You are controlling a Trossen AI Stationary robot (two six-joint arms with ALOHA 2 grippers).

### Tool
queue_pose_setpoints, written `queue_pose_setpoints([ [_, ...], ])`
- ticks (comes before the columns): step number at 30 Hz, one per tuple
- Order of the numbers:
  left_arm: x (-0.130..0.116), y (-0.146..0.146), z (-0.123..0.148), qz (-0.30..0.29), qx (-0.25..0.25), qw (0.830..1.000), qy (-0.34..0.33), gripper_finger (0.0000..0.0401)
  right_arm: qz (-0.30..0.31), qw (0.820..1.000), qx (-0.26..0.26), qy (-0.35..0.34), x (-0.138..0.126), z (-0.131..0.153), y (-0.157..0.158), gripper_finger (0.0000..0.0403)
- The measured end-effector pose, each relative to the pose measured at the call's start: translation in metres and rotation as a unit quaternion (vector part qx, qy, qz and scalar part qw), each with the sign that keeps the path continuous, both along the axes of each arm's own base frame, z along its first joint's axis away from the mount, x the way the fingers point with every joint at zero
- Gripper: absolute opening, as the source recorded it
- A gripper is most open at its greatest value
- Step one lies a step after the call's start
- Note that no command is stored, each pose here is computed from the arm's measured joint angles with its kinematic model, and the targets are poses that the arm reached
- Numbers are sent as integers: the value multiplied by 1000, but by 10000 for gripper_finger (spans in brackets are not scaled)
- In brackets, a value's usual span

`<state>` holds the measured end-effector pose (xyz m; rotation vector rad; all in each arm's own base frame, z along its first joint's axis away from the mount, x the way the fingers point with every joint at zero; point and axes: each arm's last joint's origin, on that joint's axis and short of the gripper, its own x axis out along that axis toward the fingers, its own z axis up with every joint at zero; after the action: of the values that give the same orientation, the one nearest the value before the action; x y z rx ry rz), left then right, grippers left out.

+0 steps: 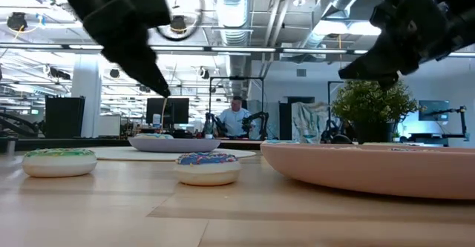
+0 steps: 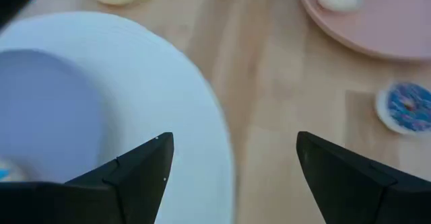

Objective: Pick & Place donuts
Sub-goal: Put the big light blue donut on the purple plate

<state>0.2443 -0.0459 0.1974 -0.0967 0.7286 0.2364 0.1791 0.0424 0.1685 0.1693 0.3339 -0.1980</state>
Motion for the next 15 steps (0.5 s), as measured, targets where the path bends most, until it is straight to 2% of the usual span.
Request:
queue_pose_setpoints([
  [4, -34, 10, -14, 64, 11, 994, -93, 309, -20, 998, 16, -56, 5, 10, -6, 1],
  [6, -50, 16, -23, 83, 28, 991, -96, 309, -32, 995, 24, -87, 7, 16, -10, 1],
  [10, -69, 22, -37, 85, 52, 991, -87, 309, -58, 990, 42, -120, 13, 29, -18, 6],
  [15, -73, 23, -41, 76, 45, 992, -86, 309, -81, 991, 34, -105, 29, 44, -25, 46],
])
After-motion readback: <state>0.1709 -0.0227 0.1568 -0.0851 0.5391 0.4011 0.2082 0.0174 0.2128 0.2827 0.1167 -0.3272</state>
